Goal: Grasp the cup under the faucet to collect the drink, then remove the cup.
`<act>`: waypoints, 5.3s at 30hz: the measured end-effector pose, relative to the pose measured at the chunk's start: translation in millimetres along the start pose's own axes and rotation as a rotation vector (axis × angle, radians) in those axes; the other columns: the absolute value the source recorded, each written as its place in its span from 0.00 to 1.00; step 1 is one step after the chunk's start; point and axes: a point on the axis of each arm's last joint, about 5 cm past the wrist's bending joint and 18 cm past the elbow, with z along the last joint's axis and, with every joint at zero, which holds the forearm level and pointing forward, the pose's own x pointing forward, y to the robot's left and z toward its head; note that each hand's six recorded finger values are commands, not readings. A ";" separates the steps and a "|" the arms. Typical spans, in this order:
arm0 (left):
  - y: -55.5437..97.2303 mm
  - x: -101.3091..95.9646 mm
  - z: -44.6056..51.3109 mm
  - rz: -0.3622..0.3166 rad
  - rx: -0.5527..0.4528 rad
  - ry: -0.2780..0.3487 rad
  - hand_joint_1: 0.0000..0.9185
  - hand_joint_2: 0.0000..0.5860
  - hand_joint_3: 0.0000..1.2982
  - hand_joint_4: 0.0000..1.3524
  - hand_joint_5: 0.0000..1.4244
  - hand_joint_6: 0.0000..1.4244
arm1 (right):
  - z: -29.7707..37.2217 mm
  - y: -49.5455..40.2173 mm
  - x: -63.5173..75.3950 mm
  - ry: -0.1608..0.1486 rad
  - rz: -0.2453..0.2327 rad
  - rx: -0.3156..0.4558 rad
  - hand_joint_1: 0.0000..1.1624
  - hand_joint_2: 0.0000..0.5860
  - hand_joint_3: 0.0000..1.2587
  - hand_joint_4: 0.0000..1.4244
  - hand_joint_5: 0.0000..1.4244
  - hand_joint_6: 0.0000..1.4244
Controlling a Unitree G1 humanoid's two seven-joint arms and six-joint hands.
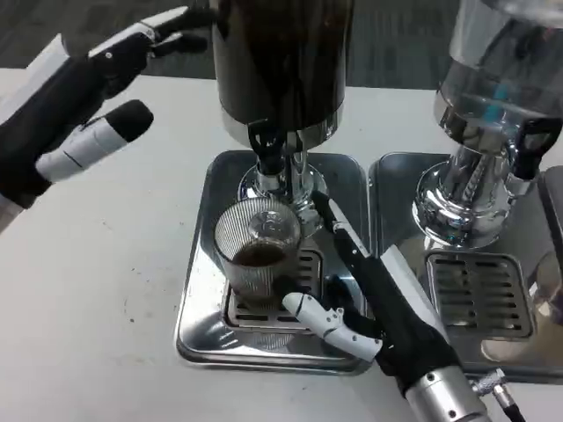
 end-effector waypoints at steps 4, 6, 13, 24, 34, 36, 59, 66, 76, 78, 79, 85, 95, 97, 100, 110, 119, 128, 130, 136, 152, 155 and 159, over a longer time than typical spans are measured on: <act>-1.6 -10.3 -2.2 0.025 -0.007 0.032 0.00 0.19 0.14 0.08 0.12 0.06 | -1.5 0.6 1.4 -0.002 0.005 0.001 0.38 0.40 0.00 0.00 0.00 0.00; -3.1 -18.5 -3.9 0.041 -0.014 0.058 0.00 0.18 0.14 0.08 0.12 0.06 | -2.0 0.2 3.7 -0.004 0.009 0.000 0.38 0.40 0.00 0.00 0.00 0.00; -9.2 -36.0 -7.1 0.058 -0.033 0.114 0.00 0.18 0.15 0.09 0.12 0.06 | -2.1 0.1 11.1 -0.015 0.023 0.003 0.35 0.40 0.00 0.00 0.00 0.00; -17.9 -60.2 -7.8 0.084 -0.055 0.185 0.00 0.19 0.16 0.10 0.13 0.07 | -5.2 3.1 21.8 -0.010 0.056 0.018 0.34 0.39 0.00 0.00 0.00 0.00; -21.7 -71.5 -7.8 0.097 -0.066 0.220 0.00 0.18 0.18 0.10 0.13 0.07 | -3.8 2.7 34.6 -0.025 0.091 0.006 0.34 0.39 0.00 0.00 0.00 0.00; -22.5 -72.9 -7.9 0.097 -0.068 0.225 0.00 0.18 0.19 0.11 0.14 0.07 | -3.7 2.1 36.5 -0.027 0.105 -0.005 0.34 0.39 0.00 0.00 0.00 0.00; -23.0 -80.1 -7.3 0.093 -0.069 0.249 0.00 0.18 0.24 0.13 0.15 0.07 | -5.3 2.5 43.6 -0.031 0.133 -0.070 0.41 0.36 0.00 0.00 0.00 0.00; -23.7 -82.3 -7.2 0.093 -0.071 0.257 0.00 0.18 0.24 0.14 0.15 0.07 | -7.6 4.5 45.3 -0.019 0.125 -0.035 0.41 0.36 0.00 0.00 0.00 0.00; -21.4 -83.9 -6.6 0.097 -0.068 0.265 0.00 0.18 0.25 0.14 0.15 0.07 | -8.9 5.4 46.5 -0.013 0.142 -0.071 0.46 0.34 0.00 0.00 0.00 0.00; -20.5 -84.2 -6.4 0.097 -0.066 0.267 0.00 0.18 0.25 0.15 0.15 0.07 | -8.8 6.3 46.5 -0.012 0.143 -0.084 0.48 0.34 0.00 0.00 0.00 0.00; -20.5 -84.3 -6.5 0.098 -0.068 0.269 0.00 0.18 0.25 0.15 0.15 0.07 | -8.8 7.0 46.5 -0.011 0.143 -0.091 0.49 0.34 0.00 0.00 0.00 0.00; -20.5 -84.4 -6.8 0.098 -0.073 0.274 0.00 0.20 0.27 0.16 0.16 0.07 | -8.8 9.6 46.1 0.003 0.150 -0.123 0.51 0.34 0.00 0.00 0.00 0.00; -21.1 -85.6 -7.0 0.098 -0.079 0.282 0.00 0.21 0.27 0.18 0.16 0.08 | -6.0 18.0 42.7 0.016 0.115 -0.113 0.50 0.35 0.00 0.00 0.00 0.04; -21.3 -86.1 -6.9 0.097 -0.080 0.284 0.00 0.21 0.27 0.18 0.16 0.08 | -6.1 18.7 42.1 0.023 0.107 -0.114 0.50 0.34 0.00 0.00 0.02 0.07; -21.4 -86.9 -7.0 0.096 -0.083 0.290 0.00 0.21 0.28 0.18 0.16 0.08 | -5.0 19.8 42.4 0.023 0.092 -0.125 0.50 0.34 0.00 0.00 0.06 0.10; -20.2 -90.8 -6.2 0.096 -0.080 0.305 0.00 0.23 0.28 0.19 0.16 0.09 | -2.8 25.8 41.0 0.015 0.055 -0.140 0.49 0.36 0.00 0.05 0.15 0.20; -19.5 -91.3 -5.9 0.094 -0.078 0.307 0.00 0.23 0.28 0.21 0.17 0.11 | -2.5 30.2 39.3 0.004 0.018 -0.164 0.48 0.36 0.07 0.14 0.22 0.28; -18.4 -92.3 -5.4 0.092 -0.074 0.311 0.00 0.23 0.28 0.21 0.18 0.11 | -2.7 38.0 35.0 -0.004 -0.035 -0.183 0.49 0.37 0.16 0.21 0.29 0.37; -18.2 -92.4 -5.3 0.092 -0.073 0.312 0.00 0.23 0.28 0.21 0.18 0.11 | -2.8 39.6 34.0 -0.005 -0.050 -0.182 0.50 0.36 0.18 0.23 0.31 0.39; -18.4 -92.9 -5.3 0.091 -0.074 0.314 0.00 0.23 0.27 0.21 0.18 0.11 | -4.3 42.2 29.9 -0.008 -0.076 -0.184 0.50 0.37 0.21 0.26 0.35 0.46; -19.1 -92.7 -5.8 0.085 -0.076 0.317 0.00 0.23 0.25 0.21 0.18 0.11 | -7.6 43.5 21.2 -0.012 -0.145 -0.166 0.51 0.36 0.25 0.31 0.42 0.54; -20.4 -92.7 -6.8 0.079 -0.082 0.322 0.00 0.23 0.25 0.21 0.18 0.11 | -9.1 43.0 17.8 -0.007 -0.166 -0.162 0.51 0.37 0.27 0.32 0.43 0.57; -21.7 -91.9 -8.1 0.070 -0.088 0.327 0.00 0.23 0.25 0.21 0.18 0.11 | -10.8 41.3 15.1 -0.005 -0.191 -0.157 0.51 0.38 0.28 0.33 0.44 0.58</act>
